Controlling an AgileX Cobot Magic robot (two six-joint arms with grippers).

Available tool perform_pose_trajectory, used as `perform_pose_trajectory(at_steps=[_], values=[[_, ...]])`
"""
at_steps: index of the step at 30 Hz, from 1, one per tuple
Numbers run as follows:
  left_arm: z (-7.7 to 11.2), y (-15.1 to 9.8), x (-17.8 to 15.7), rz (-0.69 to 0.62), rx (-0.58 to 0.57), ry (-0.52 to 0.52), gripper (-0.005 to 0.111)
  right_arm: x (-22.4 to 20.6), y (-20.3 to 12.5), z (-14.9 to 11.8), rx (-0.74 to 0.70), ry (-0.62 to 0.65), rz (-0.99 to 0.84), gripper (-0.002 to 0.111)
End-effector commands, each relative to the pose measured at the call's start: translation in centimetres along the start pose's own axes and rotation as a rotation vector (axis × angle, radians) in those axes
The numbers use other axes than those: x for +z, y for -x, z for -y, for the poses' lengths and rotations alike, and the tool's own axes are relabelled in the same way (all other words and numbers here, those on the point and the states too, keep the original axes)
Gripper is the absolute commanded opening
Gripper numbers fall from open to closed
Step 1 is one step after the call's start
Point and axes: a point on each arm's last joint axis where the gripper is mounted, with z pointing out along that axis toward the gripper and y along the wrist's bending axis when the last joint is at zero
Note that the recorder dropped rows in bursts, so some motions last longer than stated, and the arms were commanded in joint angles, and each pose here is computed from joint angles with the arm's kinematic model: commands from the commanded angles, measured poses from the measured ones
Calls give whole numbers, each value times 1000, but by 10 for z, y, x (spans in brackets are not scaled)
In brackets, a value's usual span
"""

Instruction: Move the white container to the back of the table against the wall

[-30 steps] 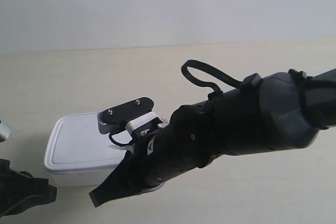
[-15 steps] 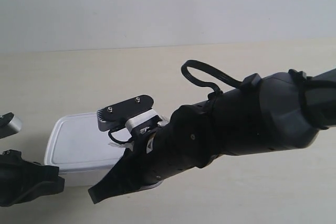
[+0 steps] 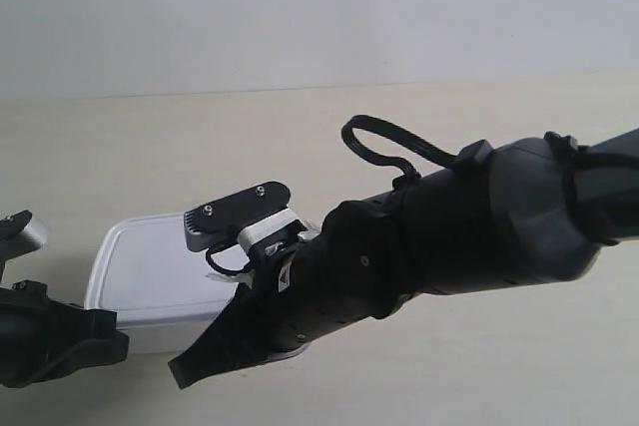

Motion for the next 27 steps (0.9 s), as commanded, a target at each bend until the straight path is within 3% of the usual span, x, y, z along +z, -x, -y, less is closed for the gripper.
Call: perform_pose_trajectory(at_steps=[1, 5, 12, 21, 27], values=[[1, 3, 0, 21, 0, -9, 0, 17, 3, 13, 18, -27, -19, 0], [-2, 10, 0, 53, 1, 37, 0, 23, 10, 23, 38, -46, 7, 0], [3, 36, -2, 125, 46, 28, 0, 28, 29, 39, 70, -63, 47, 0], [-11, 46, 27, 51, 38, 44, 0, 40, 37, 43, 74, -71, 67, 0], [-18, 52, 43, 39, 91, 45, 0, 39, 41, 48, 79, -83, 99, 0]])
